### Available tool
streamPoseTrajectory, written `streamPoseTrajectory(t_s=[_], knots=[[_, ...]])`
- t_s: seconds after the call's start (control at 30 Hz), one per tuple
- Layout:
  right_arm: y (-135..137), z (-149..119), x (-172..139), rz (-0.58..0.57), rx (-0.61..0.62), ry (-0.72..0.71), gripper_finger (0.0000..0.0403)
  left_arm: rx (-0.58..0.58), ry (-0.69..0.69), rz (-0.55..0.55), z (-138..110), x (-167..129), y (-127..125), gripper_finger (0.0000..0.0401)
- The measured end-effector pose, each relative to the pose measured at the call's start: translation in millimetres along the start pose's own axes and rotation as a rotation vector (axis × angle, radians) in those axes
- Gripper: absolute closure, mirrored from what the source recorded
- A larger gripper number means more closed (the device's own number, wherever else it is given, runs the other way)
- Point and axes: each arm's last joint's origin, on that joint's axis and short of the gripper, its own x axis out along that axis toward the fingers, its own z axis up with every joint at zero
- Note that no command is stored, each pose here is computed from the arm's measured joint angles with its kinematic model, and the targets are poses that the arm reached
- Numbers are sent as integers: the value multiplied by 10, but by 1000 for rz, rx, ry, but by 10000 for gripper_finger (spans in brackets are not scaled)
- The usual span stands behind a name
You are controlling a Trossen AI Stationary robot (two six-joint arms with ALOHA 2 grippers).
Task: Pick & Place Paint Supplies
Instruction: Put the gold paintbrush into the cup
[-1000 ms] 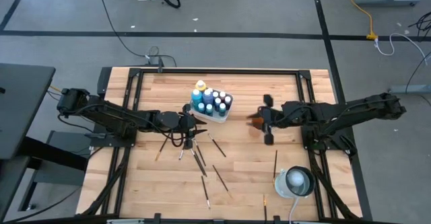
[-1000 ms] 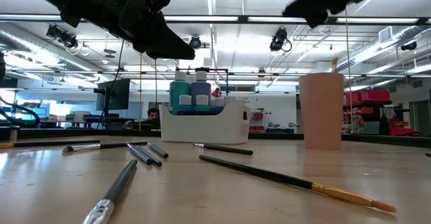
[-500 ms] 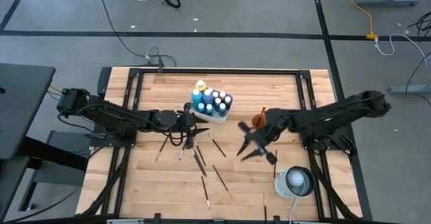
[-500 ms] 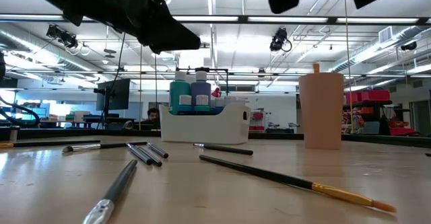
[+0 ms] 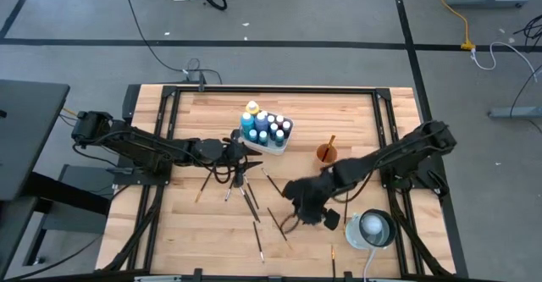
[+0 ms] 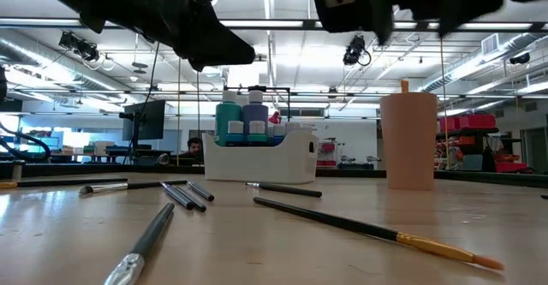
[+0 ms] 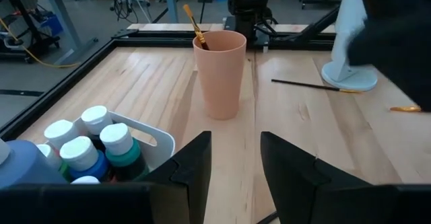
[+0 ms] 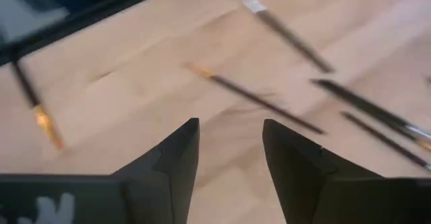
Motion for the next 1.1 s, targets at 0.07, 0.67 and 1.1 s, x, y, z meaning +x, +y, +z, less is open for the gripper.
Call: streamPoseTrajectory(t_s=[0.07, 0.67, 1.1], knots=[[75, 21, 103, 65, -2, 32, 236, -14, 1, -4, 0, 0, -2, 263], [150, 57, 218, -25, 145, 200, 243, -176, 32, -2, -31, -1, -1, 263], [978, 254, 543, 259, -247, 246, 243, -220, 55, -36, -55, -28, -106, 263]])
